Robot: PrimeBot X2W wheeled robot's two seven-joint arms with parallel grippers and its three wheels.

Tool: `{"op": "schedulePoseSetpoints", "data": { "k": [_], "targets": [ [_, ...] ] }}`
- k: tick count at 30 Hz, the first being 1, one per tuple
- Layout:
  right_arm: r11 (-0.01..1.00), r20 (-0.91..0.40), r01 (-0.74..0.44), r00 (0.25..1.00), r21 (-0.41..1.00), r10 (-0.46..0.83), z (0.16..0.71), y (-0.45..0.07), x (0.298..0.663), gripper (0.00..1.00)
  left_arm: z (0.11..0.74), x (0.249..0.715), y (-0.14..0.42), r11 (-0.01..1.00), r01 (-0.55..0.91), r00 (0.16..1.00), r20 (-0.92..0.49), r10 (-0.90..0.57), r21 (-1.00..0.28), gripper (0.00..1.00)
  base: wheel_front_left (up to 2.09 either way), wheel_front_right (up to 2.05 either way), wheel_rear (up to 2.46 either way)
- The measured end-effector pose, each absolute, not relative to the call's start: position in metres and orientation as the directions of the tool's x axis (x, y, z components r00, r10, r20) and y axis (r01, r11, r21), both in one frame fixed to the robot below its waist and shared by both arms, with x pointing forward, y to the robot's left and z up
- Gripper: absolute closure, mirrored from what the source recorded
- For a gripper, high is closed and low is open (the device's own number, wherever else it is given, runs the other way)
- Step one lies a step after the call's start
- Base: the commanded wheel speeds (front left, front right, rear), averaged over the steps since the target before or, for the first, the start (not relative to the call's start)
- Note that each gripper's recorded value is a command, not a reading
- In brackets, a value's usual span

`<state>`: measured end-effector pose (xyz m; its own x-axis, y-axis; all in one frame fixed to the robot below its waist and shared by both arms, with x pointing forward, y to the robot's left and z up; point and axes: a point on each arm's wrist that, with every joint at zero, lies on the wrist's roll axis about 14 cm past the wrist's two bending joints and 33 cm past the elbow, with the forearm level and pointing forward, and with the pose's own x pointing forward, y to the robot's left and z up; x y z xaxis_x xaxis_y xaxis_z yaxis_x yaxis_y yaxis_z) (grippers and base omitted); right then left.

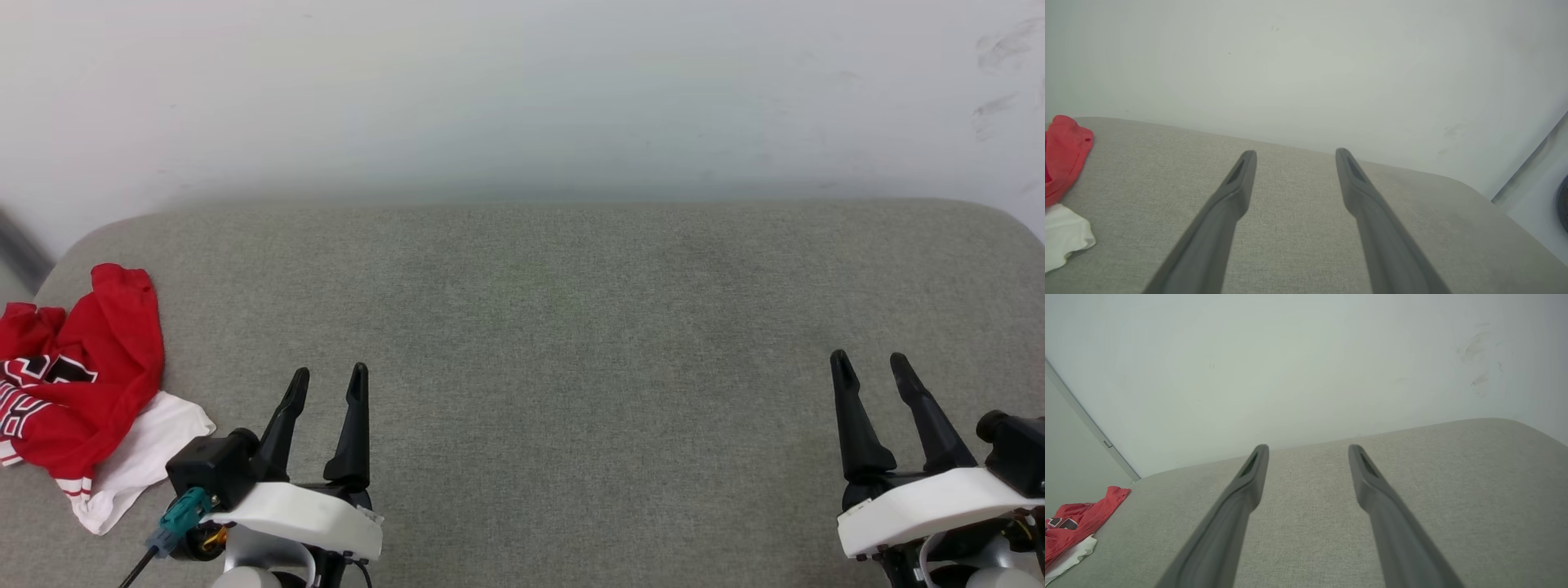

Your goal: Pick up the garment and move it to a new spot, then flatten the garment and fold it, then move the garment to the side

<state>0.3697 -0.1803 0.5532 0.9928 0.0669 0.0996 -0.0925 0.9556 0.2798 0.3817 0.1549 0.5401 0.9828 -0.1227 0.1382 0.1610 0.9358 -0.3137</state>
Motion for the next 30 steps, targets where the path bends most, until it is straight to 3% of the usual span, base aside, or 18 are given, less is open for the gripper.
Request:
{"op": "schedulePoseSetpoints", "data": {
  "k": [30],
  "targets": [
    [0.995,0.093,-0.062,0.994,0.075,0.055,0.554,-0.185,0.368,0.00,0.531,0.383,0.150,0.981,0.164,0.980,0.134,-0.149,-0.105,0.00,0.00,0.00,0.00]
  ]
}}
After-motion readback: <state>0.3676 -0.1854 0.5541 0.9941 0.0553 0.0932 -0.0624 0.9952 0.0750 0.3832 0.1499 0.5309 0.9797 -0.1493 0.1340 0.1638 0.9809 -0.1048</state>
